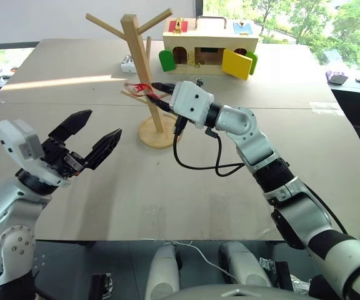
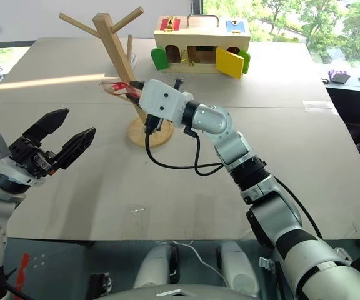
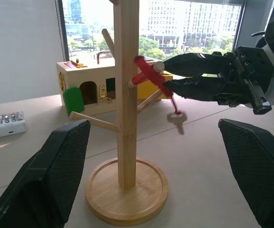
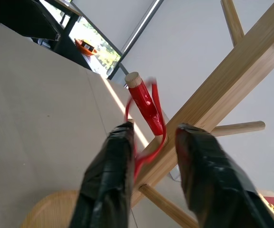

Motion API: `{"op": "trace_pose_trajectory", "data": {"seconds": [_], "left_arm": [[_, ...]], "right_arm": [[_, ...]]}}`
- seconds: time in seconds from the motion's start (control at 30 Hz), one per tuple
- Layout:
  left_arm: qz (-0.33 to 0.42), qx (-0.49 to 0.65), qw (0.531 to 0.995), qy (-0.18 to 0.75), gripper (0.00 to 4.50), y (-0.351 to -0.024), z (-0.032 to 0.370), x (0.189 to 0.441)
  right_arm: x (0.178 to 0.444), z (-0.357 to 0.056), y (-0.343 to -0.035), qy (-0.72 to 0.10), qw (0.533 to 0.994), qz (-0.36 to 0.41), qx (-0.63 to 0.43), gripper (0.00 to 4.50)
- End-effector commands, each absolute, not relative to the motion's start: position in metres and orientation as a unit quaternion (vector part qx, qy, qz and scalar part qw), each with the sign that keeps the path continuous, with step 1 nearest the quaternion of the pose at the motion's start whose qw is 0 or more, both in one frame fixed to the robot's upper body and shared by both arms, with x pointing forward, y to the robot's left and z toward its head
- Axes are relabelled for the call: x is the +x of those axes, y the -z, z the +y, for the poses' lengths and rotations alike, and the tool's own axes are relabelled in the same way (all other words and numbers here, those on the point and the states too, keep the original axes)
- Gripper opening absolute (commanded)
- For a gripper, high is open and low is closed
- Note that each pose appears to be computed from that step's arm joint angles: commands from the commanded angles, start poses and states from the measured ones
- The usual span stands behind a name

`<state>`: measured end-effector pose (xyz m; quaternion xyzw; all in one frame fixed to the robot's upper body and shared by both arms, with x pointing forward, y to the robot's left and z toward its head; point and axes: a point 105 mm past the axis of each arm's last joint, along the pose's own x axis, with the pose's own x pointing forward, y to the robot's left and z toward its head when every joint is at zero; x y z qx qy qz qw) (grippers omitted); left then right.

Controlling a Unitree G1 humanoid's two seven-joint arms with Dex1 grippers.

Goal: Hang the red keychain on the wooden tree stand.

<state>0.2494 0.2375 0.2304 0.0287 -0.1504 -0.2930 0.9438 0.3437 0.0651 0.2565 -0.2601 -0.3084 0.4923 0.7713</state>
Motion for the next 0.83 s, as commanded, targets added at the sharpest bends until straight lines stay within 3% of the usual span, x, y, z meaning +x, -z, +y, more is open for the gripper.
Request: {"op": "trace_pose_trajectory", "data": {"seconds": [0.03,0.07,0.23,0.43,0.6,0.83], "left_arm": [[-0.163,0.033,0.942,0.293,4.5,-0.233,0.233,0.249],[-0.164,0.033,0.943,0.286,4.5,-0.232,0.233,0.25],[-0.167,-0.009,0.97,0.174,4.5,-0.22,0.253,0.269],[-0.106,-0.018,0.994,-0.02,4.5,-0.163,0.277,0.295],[-0.072,-0.053,0.996,-0.028,4.5,-0.128,0.26,0.305],[-0.081,-0.044,0.996,-0.014,4.5,-0.126,0.26,0.317]], "right_arm": [[0.34,0.052,-0.277,-0.472,0.782,-0.342,-0.221,3.28],[0.342,0.046,-0.276,-0.467,0.789,-0.338,-0.212,3.76],[0.374,-0.025,-0.25,-0.373,0.872,-0.27,-0.169,3.76],[0.394,-0.125,-0.188,-0.229,0.955,-0.154,-0.108,3.76],[0.389,-0.178,-0.148,-0.135,0.984,-0.092,-0.069,3.76],[0.378,-0.21,-0.125,-0.053,0.995,-0.074,-0.036,3.76]]}}
